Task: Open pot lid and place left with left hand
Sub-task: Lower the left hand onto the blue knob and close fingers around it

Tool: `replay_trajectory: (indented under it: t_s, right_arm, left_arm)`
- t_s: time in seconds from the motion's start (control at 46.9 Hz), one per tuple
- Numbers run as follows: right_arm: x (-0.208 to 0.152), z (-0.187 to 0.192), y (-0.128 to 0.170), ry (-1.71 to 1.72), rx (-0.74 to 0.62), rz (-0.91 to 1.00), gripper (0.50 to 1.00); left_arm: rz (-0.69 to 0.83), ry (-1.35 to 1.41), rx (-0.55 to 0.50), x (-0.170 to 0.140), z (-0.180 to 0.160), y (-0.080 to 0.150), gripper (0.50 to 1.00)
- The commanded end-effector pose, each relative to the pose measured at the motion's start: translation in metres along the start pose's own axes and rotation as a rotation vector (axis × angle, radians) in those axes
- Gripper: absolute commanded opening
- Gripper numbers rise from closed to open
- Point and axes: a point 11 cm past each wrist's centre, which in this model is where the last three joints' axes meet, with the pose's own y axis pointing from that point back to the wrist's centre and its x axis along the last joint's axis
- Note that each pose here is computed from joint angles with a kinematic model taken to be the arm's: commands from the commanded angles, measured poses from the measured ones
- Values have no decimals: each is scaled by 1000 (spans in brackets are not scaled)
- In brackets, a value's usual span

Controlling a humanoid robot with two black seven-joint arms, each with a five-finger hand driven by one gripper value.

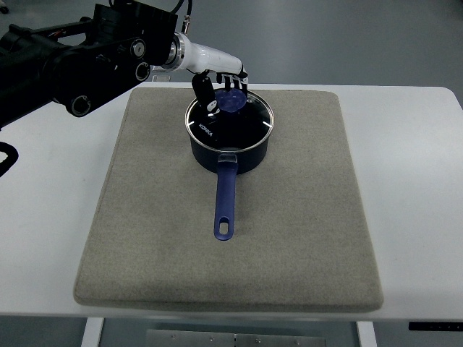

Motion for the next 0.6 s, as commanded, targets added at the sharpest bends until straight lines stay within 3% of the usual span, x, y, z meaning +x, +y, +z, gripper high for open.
replay_trajectory:
  t_s: [0.0,0.448,0.576]
  right_arm:
    - [0,0,0,0,0,0,917]
    - [0,0,0,0,0,0,917]
    - [0,0,0,0,0,0,917]
  left_arm:
    - [0,0,0,0,0,0,718]
    - [-2,2,0,-1,-1,0,711]
    - [-2,2,0,-1,-1,0,679]
